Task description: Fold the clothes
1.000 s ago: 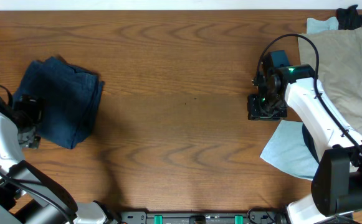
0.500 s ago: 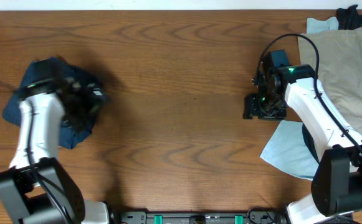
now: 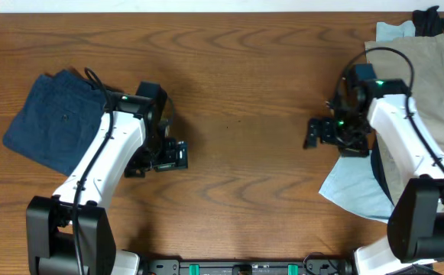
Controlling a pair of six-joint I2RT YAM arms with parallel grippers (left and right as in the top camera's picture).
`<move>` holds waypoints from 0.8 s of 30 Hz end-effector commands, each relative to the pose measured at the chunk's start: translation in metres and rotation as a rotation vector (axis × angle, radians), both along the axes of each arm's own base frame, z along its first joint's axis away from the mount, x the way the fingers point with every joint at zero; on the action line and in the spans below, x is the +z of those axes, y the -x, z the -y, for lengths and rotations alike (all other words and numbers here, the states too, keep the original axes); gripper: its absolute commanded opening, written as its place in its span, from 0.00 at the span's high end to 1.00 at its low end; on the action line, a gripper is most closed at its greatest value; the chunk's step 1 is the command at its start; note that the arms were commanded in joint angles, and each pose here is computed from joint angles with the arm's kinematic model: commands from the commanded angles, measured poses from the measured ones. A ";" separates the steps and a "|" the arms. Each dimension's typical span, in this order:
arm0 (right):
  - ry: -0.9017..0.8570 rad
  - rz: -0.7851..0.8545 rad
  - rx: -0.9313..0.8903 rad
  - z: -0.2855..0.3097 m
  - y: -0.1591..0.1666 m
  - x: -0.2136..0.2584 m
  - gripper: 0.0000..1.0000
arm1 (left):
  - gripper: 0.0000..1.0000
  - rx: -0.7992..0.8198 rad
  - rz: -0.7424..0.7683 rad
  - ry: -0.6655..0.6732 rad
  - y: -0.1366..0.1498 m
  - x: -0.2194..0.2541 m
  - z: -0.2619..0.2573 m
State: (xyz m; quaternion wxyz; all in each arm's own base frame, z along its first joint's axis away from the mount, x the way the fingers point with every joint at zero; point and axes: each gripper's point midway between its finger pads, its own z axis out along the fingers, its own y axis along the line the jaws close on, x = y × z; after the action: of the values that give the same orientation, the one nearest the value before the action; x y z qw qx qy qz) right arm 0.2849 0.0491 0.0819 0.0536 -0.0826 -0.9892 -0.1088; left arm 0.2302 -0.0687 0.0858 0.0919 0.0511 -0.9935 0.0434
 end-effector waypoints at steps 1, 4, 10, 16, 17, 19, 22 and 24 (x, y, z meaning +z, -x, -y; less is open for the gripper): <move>-0.009 0.013 0.013 0.006 0.001 0.006 0.01 | 0.02 -0.018 0.060 -0.028 0.000 0.016 -0.006; -0.003 0.038 0.020 0.006 0.001 0.012 0.01 | 0.02 -0.025 0.170 -0.052 -0.002 0.035 -0.010; 0.013 0.205 0.032 0.005 -0.003 0.031 0.01 | 0.02 -0.050 0.500 -0.127 0.002 0.078 -0.016; 0.065 0.549 0.050 0.007 0.006 0.069 0.01 | 0.02 -0.015 0.875 -0.088 0.021 0.116 -0.017; 0.088 0.613 0.050 0.009 0.009 0.077 0.01 | 0.02 -0.015 0.912 -0.066 0.025 0.119 -0.017; 0.130 0.742 0.038 0.016 0.017 0.094 0.01 | 0.02 -0.007 0.979 -0.031 0.031 0.125 -0.017; 0.135 0.919 0.017 0.019 0.029 0.124 0.01 | 0.02 0.014 1.060 0.007 0.037 0.139 -0.021; 0.131 0.979 0.011 0.020 0.040 0.138 0.01 | 0.02 0.021 1.086 0.020 0.042 0.144 -0.023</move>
State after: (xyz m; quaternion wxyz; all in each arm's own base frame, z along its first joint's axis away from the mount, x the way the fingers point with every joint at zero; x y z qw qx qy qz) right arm 0.2557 0.0353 0.2124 -0.3948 -0.0214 -0.9141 -0.0898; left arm 0.1906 -0.0522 0.2248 -0.4173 0.0182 -0.9053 0.0771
